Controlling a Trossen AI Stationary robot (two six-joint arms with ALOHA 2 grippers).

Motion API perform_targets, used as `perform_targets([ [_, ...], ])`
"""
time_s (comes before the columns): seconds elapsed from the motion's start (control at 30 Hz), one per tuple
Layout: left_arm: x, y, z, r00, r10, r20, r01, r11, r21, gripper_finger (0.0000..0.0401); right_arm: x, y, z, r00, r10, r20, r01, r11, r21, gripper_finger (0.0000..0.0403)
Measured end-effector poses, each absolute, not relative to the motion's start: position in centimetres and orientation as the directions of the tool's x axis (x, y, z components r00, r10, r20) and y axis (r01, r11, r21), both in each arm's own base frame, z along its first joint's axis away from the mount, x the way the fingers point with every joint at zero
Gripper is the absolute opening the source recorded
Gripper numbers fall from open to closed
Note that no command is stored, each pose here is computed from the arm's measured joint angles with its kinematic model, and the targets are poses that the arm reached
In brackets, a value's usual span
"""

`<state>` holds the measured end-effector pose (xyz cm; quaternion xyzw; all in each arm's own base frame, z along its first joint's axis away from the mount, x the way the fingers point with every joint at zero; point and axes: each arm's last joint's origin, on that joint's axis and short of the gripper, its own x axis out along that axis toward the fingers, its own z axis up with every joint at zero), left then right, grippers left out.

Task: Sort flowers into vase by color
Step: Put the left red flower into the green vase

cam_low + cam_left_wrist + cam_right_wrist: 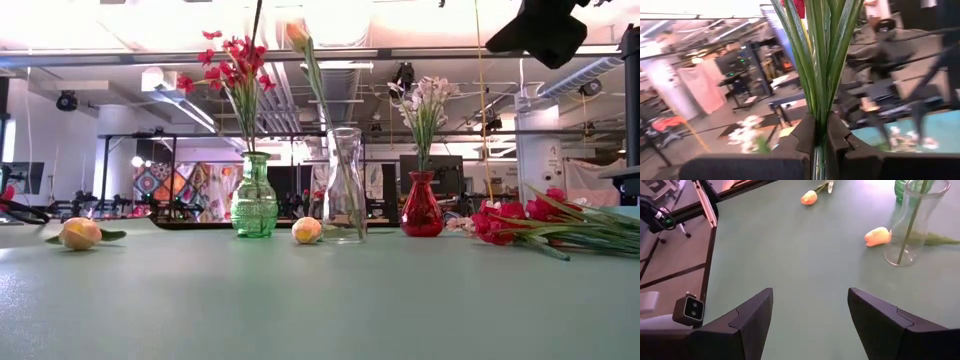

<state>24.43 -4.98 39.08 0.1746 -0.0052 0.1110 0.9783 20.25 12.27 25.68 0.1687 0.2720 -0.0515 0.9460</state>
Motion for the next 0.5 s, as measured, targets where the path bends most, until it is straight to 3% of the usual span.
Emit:
perform_targets([
  [0.5, 20.8, 4.3, 35.4, 0.91, 0.332, 0.25, -0.389, 0.891, 0.233, 0.0, 20.3, 12.3, 25.8, 0.857, -0.018, -0.515, 0.196, 0.936, 0.294, 0.0249],
])
